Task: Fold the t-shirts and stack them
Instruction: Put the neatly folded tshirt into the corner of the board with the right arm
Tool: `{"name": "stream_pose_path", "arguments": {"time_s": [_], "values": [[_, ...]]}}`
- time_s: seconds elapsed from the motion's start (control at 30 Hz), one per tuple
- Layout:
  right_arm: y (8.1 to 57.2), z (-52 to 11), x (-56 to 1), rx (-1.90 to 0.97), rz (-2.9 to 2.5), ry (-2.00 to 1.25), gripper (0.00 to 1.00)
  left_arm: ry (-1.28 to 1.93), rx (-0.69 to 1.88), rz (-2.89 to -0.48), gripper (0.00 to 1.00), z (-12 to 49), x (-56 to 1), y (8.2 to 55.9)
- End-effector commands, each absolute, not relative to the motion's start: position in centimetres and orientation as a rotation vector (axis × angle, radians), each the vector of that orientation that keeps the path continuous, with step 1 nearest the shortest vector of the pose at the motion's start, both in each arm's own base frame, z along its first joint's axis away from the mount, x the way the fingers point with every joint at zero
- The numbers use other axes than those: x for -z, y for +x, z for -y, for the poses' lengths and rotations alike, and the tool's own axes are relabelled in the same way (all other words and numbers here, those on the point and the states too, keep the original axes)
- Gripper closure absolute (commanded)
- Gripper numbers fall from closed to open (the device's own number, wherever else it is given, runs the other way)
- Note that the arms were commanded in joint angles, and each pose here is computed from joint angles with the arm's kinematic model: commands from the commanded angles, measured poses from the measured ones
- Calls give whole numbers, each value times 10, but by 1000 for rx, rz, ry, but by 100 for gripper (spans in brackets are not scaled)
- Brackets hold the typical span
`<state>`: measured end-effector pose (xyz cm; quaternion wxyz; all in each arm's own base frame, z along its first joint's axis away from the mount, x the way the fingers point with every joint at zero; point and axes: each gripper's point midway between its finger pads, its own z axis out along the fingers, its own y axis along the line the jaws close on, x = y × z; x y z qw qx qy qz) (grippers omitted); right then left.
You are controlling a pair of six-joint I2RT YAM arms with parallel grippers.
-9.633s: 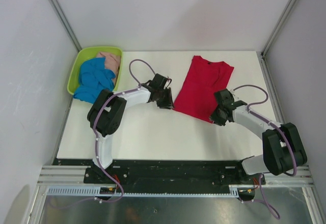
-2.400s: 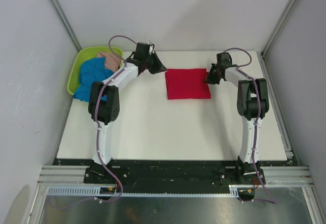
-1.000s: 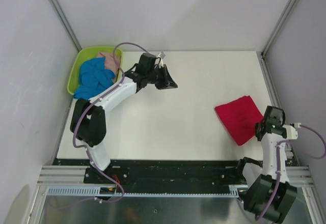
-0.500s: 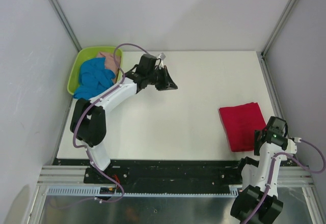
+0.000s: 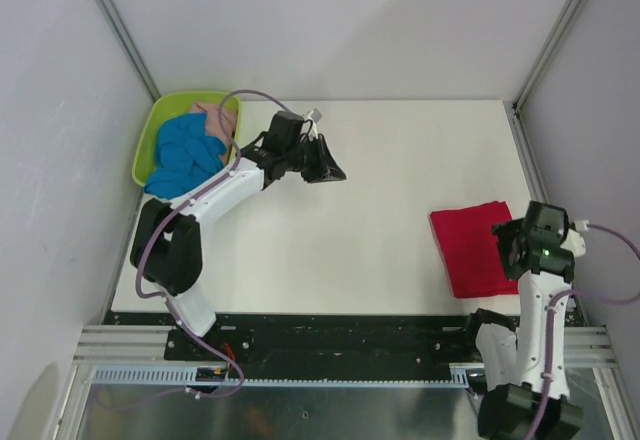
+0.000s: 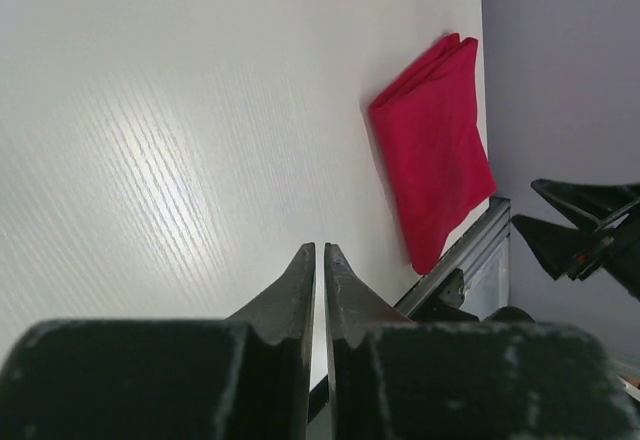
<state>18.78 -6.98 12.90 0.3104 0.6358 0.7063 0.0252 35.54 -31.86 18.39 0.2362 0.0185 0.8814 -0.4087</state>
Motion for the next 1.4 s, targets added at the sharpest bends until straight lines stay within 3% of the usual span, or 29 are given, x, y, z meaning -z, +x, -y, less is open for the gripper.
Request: {"name": "stream_pose_path", "arguments": {"time_s": [0.0, 0.2, 0.43, 0.7, 1.13, 1.27, 1.37], "values": [[241, 32, -152, -201, -1996, 1360, 26, 100, 1133, -2354, 89, 315, -204, 344], [303, -47, -123, -255, -2271, 966, 25, 92, 1094, -2372, 88, 305, -193, 335], [342, -91, -76, -243, -2391, 798, 25, 89, 1073, -2382, 88, 300, -186, 330], [350, -78, -47, -172, -2423, 832, 25, 94, 1053, -2389, 88, 298, -181, 330], [353, -60, -69, -183, -2392, 797, 25, 74, 1014, -2396, 87, 294, -175, 332], [355, -84, -90, -263, -2390, 675, 22, 82, 957, -2379, 79, 284, -173, 329], [355, -112, -113, -316, -2375, 564, 15, 90, 883, -2354, 57, 270, -173, 325]]}}
